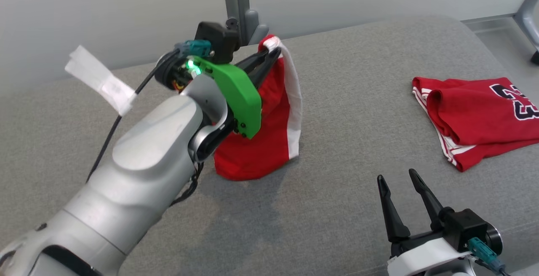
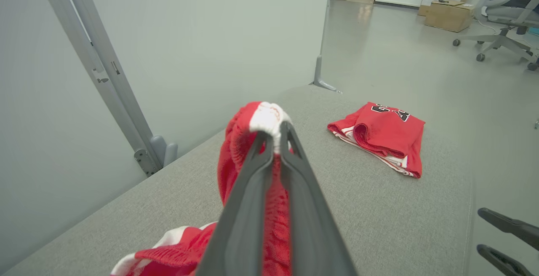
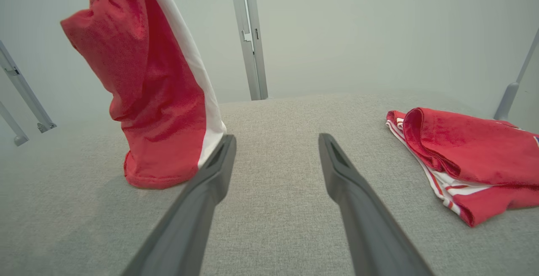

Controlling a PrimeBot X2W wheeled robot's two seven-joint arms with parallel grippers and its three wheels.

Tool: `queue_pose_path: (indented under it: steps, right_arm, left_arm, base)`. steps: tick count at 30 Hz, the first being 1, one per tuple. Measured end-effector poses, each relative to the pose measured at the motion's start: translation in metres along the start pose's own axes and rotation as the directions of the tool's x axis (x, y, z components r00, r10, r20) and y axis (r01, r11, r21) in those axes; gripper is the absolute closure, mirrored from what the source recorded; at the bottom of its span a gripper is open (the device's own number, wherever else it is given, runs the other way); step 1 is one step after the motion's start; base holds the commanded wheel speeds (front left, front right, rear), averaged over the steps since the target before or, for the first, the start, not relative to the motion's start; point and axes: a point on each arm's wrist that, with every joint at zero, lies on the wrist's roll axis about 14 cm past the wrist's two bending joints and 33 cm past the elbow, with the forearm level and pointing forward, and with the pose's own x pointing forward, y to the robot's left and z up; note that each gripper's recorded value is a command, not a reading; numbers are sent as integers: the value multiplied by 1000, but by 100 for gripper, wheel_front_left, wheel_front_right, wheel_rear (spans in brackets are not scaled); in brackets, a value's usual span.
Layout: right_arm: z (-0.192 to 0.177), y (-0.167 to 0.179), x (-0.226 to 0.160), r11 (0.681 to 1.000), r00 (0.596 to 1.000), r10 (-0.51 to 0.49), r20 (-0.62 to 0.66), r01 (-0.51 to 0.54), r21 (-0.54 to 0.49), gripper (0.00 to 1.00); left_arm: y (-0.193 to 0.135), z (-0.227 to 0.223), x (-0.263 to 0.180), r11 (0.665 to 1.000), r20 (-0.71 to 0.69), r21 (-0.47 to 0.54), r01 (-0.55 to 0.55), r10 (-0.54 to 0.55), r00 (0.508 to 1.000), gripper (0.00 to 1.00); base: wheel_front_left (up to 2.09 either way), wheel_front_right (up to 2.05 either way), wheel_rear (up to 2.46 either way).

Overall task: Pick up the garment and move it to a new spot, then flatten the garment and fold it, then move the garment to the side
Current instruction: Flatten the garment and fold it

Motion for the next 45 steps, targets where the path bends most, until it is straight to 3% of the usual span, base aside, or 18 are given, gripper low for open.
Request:
queue_pose_path:
  steps: [5, 12, 15, 20, 25, 33, 34, 37, 38, 39, 45]
  right_arm:
    - [3, -12, -10, 999, 999, -43, 7, 43, -4, 0]
    - [2, -13, -6, 999, 999, -41, 4, 41, -11, 0]
    - [5, -11, -1, 999, 999, -32, 14, 32, -12, 0]
    - [2, -7, 5, 1000, 1000, -16, 8, 16, -9, 0]
    - [-8, 1, 14, 1000, 1000, 14, -21, -14, -5, 0]
    - [-19, 26, 39, 994, 993, 112, -45, -113, -1, 0]
    - [-21, 29, 42, 992, 991, 127, -49, -127, -3, 0]
    - [-28, 39, 46, 985, 982, 173, -69, -174, -7, 0]
    - [-30, 42, 47, 982, 979, 189, -76, -190, -9, 0]
    - [-32, 46, 48, 979, 976, 203, -82, -205, -9, 0]
    - [-38, 54, 50, 971, 966, 239, -98, -239, 14, 0]
  left_arm:
    - [-23, 49, 20, 986, 28, 151, 67, -72, 997, 100]
    - [-36, 80, 30, 978, 51, 190, 83, -95, 994, 100]
    - [-32, 50, 25, 984, -16, 151, 91, -89, 996, 100]
    - [-11, -36, -10, 997, -146, 28, 67, -62, 987, 100]
    - [17, -107, -61, 997, -229, -71, -38, 21, 973, 100]
    - [49, -151, -113, 976, -186, -80, -201, 184, 965, 98]
    - [50, -157, -118, 971, -187, -93, -220, 200, 962, 92]
    - [53, -170, -130, 956, -196, -114, -271, 246, 949, 49]
    - [55, -174, -135, 951, -203, -115, -288, 262, 944, 8]
    - [57, -179, -139, 942, -210, -121, -314, 284, 935, 0]
    - [76, -171, -159, 873, -153, -169, -458, 435, 887, 0]
  base:
    - [0, 0, 0]
    - [0, 0, 0]
    - [0, 0, 0]
    - [0, 0, 0]
    - [0, 0, 0]
    - [0, 0, 0]
    - [0, 0, 0]
    - [0, 0, 0]
    - [0, 0, 0]
    - [0, 0, 0]
    - [0, 0, 0]
